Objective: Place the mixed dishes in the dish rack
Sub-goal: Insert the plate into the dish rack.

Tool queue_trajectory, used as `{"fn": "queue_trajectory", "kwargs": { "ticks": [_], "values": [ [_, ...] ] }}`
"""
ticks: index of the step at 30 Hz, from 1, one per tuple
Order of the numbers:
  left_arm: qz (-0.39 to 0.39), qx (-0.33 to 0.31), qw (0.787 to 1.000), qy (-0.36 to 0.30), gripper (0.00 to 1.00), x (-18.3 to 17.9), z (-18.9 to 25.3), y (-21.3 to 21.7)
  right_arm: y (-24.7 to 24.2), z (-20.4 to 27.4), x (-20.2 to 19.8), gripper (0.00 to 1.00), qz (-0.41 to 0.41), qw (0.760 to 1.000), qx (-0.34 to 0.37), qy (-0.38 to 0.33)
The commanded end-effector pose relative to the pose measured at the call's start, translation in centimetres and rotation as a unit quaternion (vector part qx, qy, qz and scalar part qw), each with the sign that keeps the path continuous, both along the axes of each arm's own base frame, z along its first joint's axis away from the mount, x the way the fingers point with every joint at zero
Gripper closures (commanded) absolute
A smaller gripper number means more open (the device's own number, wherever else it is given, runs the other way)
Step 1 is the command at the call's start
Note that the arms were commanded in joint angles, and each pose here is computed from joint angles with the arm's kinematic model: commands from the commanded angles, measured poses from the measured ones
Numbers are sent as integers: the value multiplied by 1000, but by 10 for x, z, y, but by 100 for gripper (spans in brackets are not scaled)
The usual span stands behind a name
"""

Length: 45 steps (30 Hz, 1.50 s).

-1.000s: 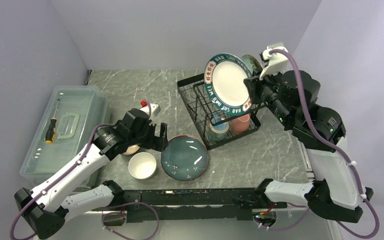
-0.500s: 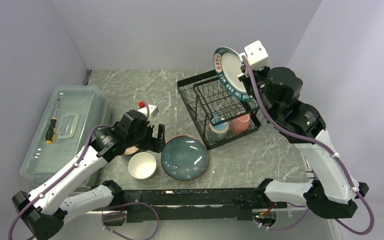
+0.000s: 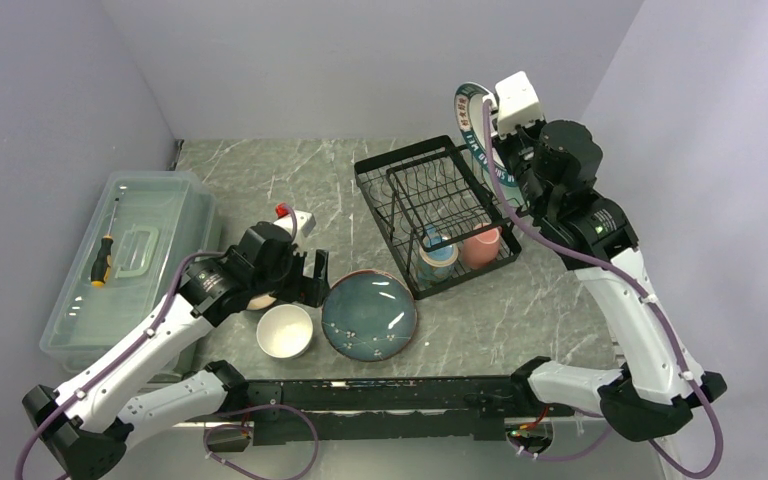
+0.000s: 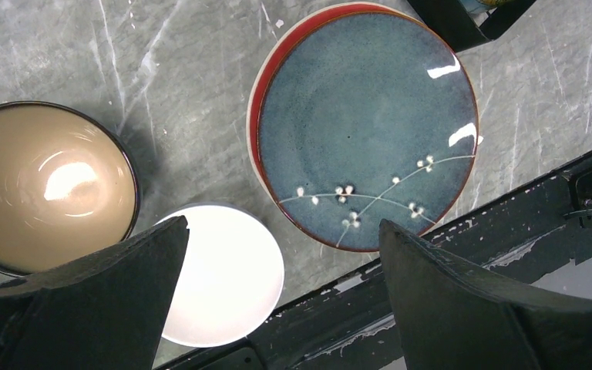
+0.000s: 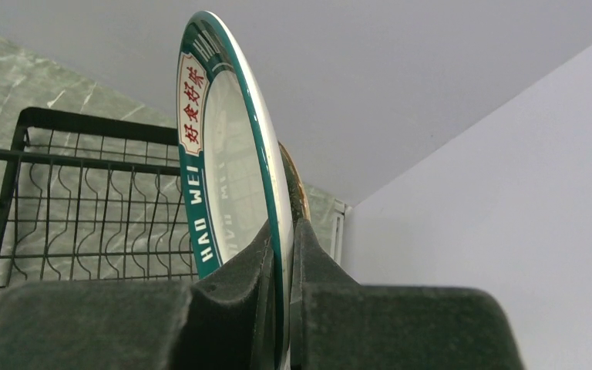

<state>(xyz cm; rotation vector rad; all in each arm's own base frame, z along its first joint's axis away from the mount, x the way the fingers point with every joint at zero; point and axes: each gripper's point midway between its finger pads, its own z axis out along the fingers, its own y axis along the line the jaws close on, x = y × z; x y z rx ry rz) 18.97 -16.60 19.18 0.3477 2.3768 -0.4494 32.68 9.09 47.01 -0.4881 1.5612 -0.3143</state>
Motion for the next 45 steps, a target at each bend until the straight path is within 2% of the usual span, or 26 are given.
{"fn": "queue_trajectory", "kwargs": {
  "ticks": [1, 17, 45],
  "values": [
    [-1, -2, 1000, -15, 1, 2, 5, 1, 5, 18, 11, 100, 24, 999, 15, -43],
    [1, -2, 1000, -17, 1, 2, 5, 2, 2, -14, 31, 100, 16, 998, 59, -25],
    [1, -3, 1000, -18, 1, 2, 6, 3, -7, -37, 36, 100, -12, 999, 51, -14]
  ]
}}
